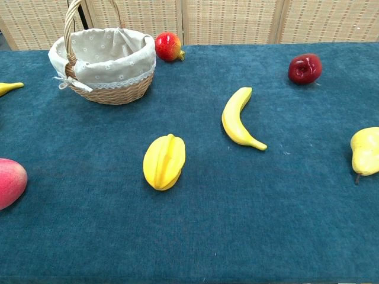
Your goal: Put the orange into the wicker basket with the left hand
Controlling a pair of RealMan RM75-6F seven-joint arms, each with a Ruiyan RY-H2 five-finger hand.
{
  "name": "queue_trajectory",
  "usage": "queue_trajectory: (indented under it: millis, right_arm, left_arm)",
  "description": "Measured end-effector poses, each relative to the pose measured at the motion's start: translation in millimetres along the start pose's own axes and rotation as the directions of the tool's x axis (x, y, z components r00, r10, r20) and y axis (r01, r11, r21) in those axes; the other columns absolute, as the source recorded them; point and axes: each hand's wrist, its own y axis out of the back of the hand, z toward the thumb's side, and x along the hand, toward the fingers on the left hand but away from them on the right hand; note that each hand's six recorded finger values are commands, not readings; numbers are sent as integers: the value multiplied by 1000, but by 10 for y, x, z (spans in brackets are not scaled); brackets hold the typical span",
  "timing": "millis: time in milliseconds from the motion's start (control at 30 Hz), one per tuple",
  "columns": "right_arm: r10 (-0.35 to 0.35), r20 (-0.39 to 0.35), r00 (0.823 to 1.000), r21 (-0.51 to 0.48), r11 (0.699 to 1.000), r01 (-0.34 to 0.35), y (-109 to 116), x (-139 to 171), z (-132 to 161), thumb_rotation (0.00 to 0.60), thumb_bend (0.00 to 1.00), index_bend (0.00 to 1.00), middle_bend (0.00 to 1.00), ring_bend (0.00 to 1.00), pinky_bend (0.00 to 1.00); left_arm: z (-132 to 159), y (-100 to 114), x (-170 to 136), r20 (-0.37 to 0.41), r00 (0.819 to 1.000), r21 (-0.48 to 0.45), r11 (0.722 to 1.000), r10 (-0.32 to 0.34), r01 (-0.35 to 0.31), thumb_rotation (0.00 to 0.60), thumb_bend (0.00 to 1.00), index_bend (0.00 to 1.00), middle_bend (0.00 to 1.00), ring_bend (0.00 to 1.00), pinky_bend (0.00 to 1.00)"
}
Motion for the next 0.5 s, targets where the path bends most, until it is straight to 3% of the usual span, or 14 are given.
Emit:
queue_trajectory:
  millis: [267,500]
  right_arm:
    - [3,7,1000,-8,1000,-3,3,0,-33,600,0,264,28,41,0]
    - [5,7,1000,-20,1000,-5,15,6,-45,600,0,265,28,42,0]
  left_arm:
    - [-308,-77,346,-60,998,25,999,-19,21,600,307,710,609,577,531]
    - [-366,-187,761,-76,996,29,999,-41,44,600,307,710,609,579,531]
